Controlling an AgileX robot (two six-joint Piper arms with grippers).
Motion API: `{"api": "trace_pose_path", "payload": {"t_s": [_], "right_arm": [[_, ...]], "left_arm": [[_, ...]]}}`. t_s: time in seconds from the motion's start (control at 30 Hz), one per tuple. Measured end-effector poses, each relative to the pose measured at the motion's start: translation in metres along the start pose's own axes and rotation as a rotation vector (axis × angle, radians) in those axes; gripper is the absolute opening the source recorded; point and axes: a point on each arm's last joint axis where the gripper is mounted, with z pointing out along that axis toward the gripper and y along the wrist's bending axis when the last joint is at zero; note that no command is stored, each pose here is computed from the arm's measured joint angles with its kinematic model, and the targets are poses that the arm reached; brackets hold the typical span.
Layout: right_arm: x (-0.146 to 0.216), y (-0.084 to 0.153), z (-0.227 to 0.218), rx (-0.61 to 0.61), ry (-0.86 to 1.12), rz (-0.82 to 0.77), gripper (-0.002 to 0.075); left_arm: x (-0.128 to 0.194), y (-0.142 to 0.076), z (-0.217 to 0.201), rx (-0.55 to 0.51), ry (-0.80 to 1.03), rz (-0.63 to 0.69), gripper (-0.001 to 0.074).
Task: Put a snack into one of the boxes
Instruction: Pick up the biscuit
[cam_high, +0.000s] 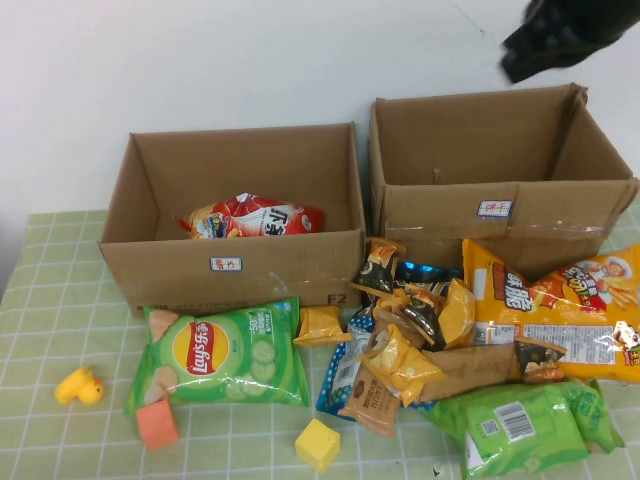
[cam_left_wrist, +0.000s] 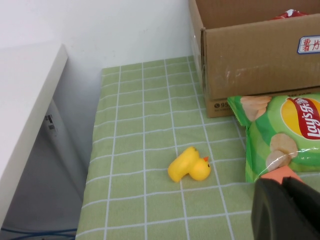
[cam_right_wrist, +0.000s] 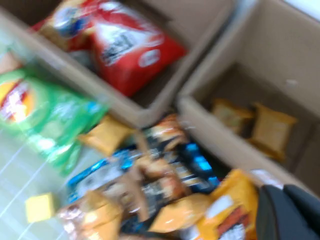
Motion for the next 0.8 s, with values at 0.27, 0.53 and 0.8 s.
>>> {"api": "trace_pose_path", "payload": {"t_s": [0.27,0.53,0.8], "right_arm": [[0.027,0.135,0.053,-0.029,0.272,-0.273,-0.0001],[0.087,0.160,0.104,-0.043,0.533,-0.229,-0.0001],[0.127,0.159,0.124,-0.047,0.688,-0.221,-0.0002]], "left_arm": [[0.000,0.000,0.000,0.000,0.000,0.000,-0.0003],[0.000,0.000,0.000,0.000,0.000,0.000,-0.0003],[0.000,0.000,0.000,0.000,0.000,-0.002,-0.0003]]}}
